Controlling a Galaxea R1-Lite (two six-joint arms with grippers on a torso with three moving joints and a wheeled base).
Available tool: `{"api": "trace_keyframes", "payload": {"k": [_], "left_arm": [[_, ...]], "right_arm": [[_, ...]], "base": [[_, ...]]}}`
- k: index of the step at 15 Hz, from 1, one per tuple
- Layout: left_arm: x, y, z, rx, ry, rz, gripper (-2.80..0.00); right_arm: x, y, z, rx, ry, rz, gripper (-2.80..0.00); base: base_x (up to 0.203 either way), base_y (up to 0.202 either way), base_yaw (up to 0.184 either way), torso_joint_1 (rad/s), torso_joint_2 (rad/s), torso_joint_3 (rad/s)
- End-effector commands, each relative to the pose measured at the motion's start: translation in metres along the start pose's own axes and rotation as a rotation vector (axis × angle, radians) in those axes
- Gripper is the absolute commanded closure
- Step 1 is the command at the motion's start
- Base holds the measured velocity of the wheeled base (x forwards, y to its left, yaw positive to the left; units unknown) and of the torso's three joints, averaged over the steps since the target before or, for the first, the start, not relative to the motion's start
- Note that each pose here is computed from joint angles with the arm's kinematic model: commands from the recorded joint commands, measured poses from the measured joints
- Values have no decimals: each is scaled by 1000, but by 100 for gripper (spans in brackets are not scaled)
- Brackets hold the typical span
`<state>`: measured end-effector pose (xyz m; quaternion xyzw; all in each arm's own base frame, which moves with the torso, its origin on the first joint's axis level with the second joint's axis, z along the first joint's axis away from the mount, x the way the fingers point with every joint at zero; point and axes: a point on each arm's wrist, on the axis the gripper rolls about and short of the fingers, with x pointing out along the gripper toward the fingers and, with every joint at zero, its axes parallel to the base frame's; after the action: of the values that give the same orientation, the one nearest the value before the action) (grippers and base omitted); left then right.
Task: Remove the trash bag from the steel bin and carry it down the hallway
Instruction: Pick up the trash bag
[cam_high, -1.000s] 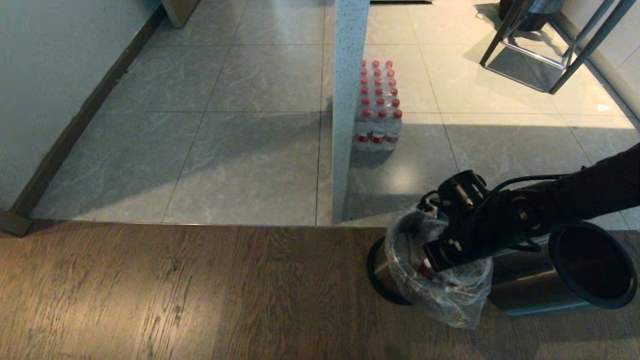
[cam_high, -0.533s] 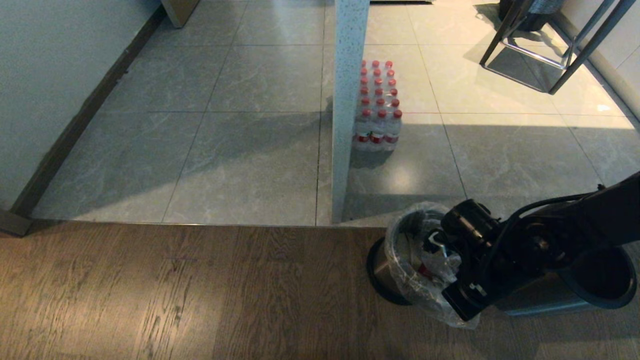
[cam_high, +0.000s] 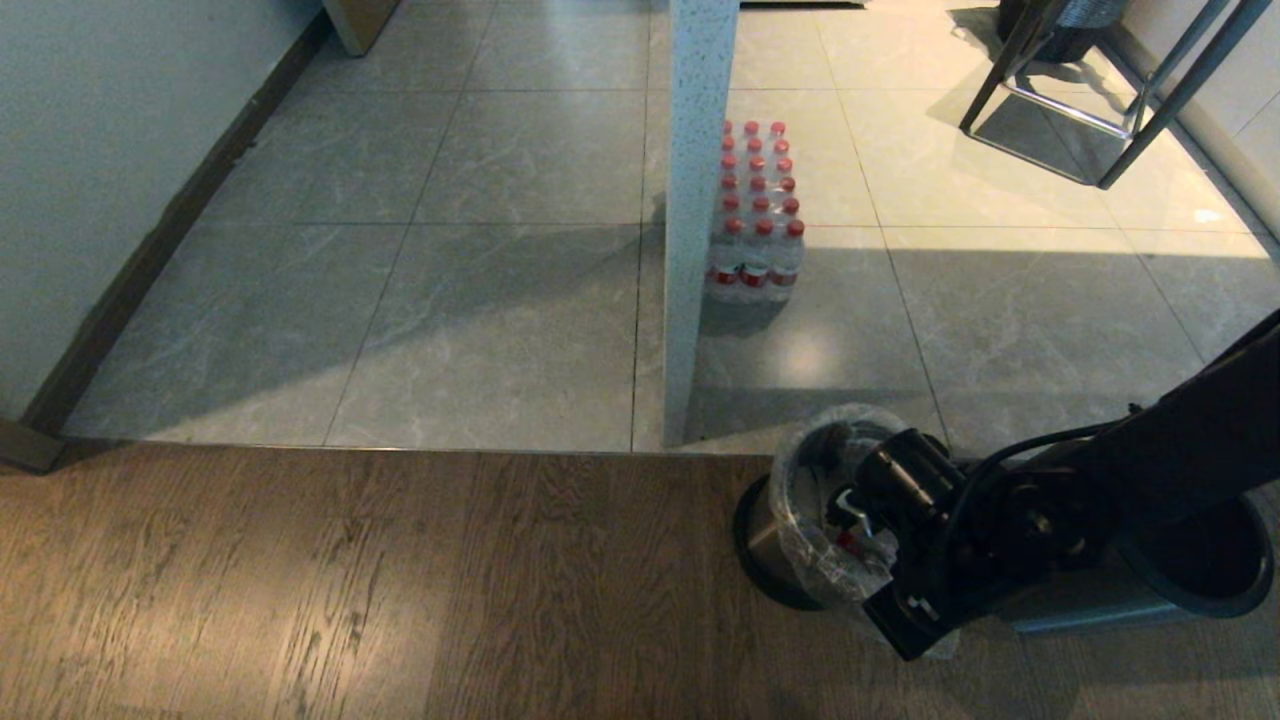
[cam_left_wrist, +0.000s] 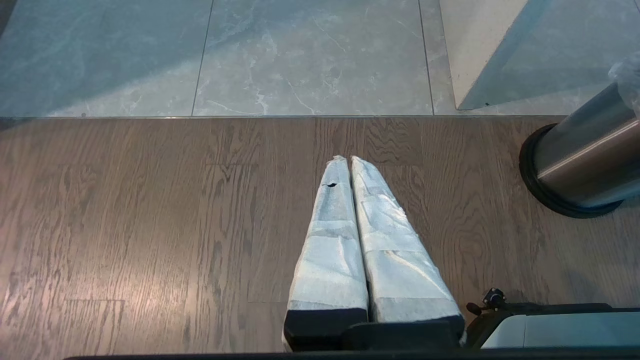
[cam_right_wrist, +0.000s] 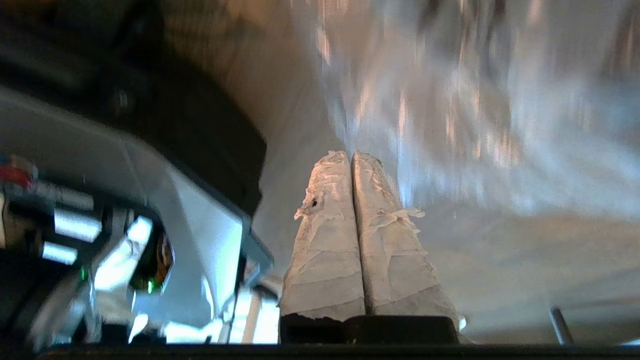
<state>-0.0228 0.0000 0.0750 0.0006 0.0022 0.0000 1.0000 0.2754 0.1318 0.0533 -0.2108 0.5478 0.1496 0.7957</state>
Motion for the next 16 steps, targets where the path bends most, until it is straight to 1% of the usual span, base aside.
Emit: {"api": "trace_keyframes", "payload": {"k": [1, 4, 9, 13, 16], "left_arm": [[0, 0, 0, 0, 0, 0, 0], [0, 0, 0, 0, 0, 0, 0], [0, 0, 0, 0, 0, 0, 0], [0, 0, 0, 0, 0, 0, 0], [0, 0, 0, 0, 0, 0, 0]], "right_arm": [[18, 2, 5, -1, 8, -2, 0], [22, 1, 10, 5, 0, -4, 0], [19, -6, 24, 26, -120, -21, 0], [15, -11, 28, 41, -167, -38, 0], [15, -17, 37, 58, -242, -63, 0]], "base": [[0, 0, 0, 0, 0, 0], [0, 0, 0, 0, 0, 0], [0, 0, 0, 0, 0, 0], [0, 0, 0, 0, 0, 0], [0, 0, 0, 0, 0, 0]]}}
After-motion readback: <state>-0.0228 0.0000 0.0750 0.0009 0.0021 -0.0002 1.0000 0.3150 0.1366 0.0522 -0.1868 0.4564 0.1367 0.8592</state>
